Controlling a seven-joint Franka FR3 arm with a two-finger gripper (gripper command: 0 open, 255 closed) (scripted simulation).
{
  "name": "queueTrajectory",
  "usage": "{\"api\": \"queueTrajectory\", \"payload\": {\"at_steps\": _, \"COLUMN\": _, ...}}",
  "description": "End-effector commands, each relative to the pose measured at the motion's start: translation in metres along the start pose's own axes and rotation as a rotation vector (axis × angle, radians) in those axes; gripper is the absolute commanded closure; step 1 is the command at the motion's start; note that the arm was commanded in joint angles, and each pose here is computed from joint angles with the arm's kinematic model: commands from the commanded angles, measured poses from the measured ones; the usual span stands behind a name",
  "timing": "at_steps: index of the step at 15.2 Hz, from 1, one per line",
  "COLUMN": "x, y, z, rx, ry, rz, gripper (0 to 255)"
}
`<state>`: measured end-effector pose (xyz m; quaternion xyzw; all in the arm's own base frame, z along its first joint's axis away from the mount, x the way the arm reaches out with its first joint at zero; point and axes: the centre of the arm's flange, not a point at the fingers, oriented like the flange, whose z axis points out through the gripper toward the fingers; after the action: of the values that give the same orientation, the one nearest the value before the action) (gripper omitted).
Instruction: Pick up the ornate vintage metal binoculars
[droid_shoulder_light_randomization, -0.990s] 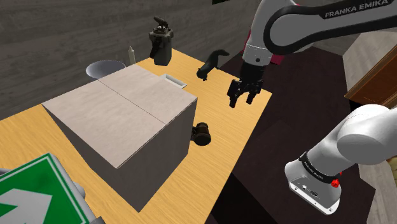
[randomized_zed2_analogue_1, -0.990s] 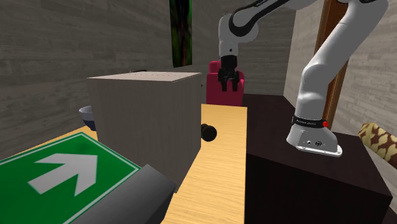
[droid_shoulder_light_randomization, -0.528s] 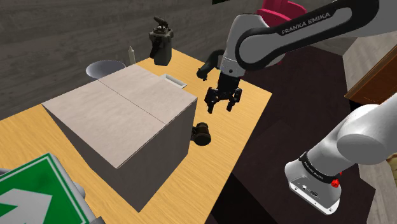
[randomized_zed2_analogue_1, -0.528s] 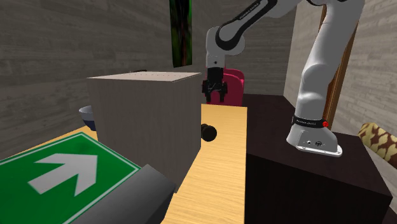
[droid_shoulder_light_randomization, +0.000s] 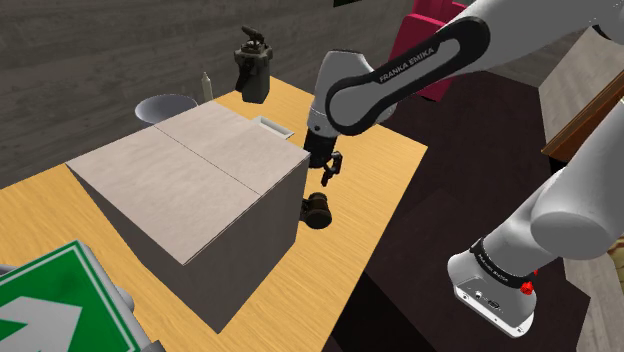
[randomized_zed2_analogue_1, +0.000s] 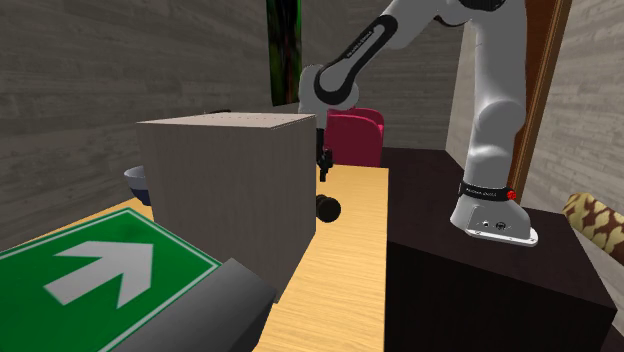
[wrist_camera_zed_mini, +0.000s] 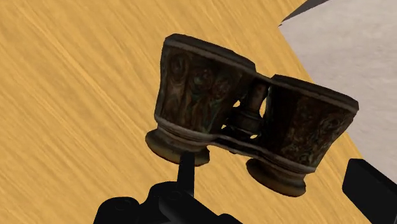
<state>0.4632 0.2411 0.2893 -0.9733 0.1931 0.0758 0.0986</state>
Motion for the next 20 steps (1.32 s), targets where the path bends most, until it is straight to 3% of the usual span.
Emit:
{"api": "queueTrajectory", "payload": {"at_steps": 1, "x": 0.014, "y": -0.014, "z": 0.017, "rx": 0.01, "ry": 0.006, "rz": 0.034, "gripper": 0}}
{"api": "queueTrajectory", "payload": {"at_steps": 5, "x": 0.037, "y": -0.039, "z": 0.044, "rx": 0.026, "ry": 0.016, "rz": 0.089, "gripper": 0}}
{"api": "queueTrajectory", "payload": {"at_steps": 14, "x": 0.045, "y": -0.032, "z": 0.082, "rx": 0.026, "ry": 0.016, "rz": 0.089, "gripper": 0}}
{"api": "queueTrajectory", "payload": {"at_steps": 15, "x": 0.044, "y": -0.033, "z": 0.083, "rx": 0.026, "ry": 0.016, "rz": 0.089, "gripper": 255}}
{"api": "queueTrajectory", "payload": {"at_steps": 20, "x": 0.045, "y": -0.033, "z": 0.082, "rx": 0.026, "ry": 0.016, "rz": 0.089, "gripper": 255}}
